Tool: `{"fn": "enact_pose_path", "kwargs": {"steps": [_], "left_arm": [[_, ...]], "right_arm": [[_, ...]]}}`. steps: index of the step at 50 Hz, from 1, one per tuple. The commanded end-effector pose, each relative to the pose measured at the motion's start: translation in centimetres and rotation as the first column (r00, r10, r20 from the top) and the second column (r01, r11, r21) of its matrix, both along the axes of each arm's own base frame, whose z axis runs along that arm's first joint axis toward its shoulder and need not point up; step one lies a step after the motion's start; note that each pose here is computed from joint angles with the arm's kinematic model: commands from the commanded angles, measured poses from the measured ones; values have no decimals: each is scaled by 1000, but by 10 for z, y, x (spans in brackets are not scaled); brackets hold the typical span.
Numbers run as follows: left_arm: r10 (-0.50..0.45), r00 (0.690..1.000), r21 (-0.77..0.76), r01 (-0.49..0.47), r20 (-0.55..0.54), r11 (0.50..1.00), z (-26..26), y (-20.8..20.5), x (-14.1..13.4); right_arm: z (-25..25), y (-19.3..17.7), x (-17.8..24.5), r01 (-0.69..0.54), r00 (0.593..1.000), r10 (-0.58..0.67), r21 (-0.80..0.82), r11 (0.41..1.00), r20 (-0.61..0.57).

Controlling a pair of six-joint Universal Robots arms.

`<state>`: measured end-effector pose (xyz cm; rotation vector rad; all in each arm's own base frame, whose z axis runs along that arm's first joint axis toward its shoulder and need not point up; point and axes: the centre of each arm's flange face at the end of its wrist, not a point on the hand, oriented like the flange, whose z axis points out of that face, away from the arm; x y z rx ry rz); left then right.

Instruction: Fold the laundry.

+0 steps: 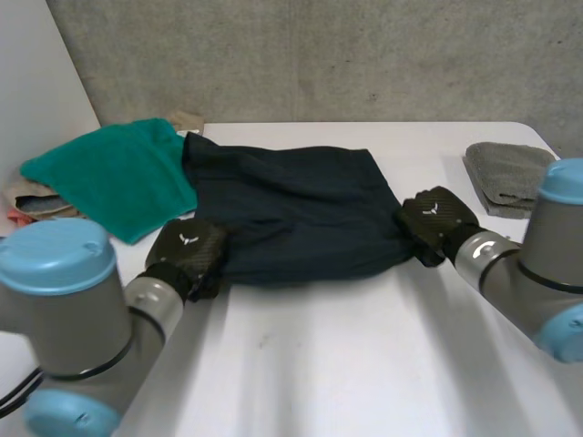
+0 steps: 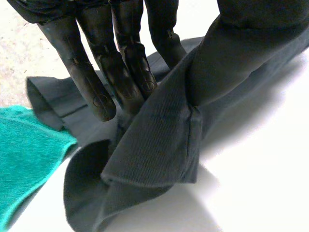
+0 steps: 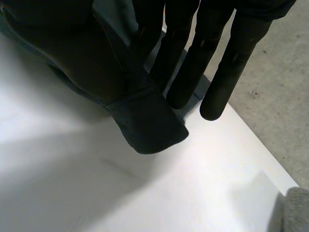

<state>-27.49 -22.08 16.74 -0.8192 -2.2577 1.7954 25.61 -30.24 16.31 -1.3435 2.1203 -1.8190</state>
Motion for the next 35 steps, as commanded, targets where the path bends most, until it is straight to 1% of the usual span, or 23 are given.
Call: {"fn": "enact_pose_path", "kwargs": {"steps": [1,3,4,7,8,9,12,15,17,19,20,22,23,24,26,27,30,31,33,34,35], "left_arm": [[-110,972,79,95,206,992,27,59,20],[-135,966,107,114,222,988,34,74,24],[-145,963,118,121,227,986,38,80,25],[-217,945,183,175,246,967,49,108,31],[-248,937,207,199,247,958,52,117,31],[-292,925,237,235,244,942,55,128,32],[-352,907,285,283,231,916,57,140,32],[-360,906,264,299,222,917,57,135,28],[-346,915,205,305,208,930,53,122,18],[-335,921,154,308,197,939,48,109,8],[-319,929,96,305,188,947,44,93,-1],[-287,940,23,288,183,957,44,72,-7],[-271,945,-17,278,184,960,45,61,-10],[-234,953,-97,256,192,962,47,38,-14],[-204,957,-172,241,204,955,47,16,-18],[-173,960,-239,225,219,945,46,-6,-22],[-141,961,-330,216,237,919,44,-35,-32],[-115,963,-385,205,245,900,45,-52,-37],[-101,963,-421,201,248,885,43,-68,-44],[-97,963,-428,200,251,881,39,-77,-46],[-85,963,-432,193,257,881,30,-93,-51]], "right_arm": [[28,54,-22,-64,971,78,68,996,-225],[33,68,-26,-75,961,100,105,992,-259],[39,82,-31,-77,949,118,148,986,-293],[49,106,-40,-75,927,149,220,973,-343],[54,121,-44,-79,914,176,266,961,-365],[55,127,-47,-81,910,190,290,954,-369],[56,134,-54,-84,898,209,317,945,-387],[54,133,-55,-87,898,210,312,946,-386],[55,127,-53,-85,907,191,282,956,-374],[49,109,-48,-68,925,149,235,970,-348],[46,101,-46,-59,932,132,218,974,-337],[39,71,-38,-21,957,67,162,987,-283],[38,64,-36,-9,962,47,143,990,-268],[38,57,-32,2,967,29,122,993,-254],[38,40,-21,27,976,-14,59,998,-219],[39,36,-16,27,977,-19,37,999,-213],[39,21,3,33,977,-44,-56,998,-207],[38,16,8,31,978,-47,-79,996,-202],[36,5,17,39,980,-63,-131,991,-186],[34,-8,24,48,983,-79,-182,982,-166],[33,-14,27,50,984,-83,-206,977,-155]]}}
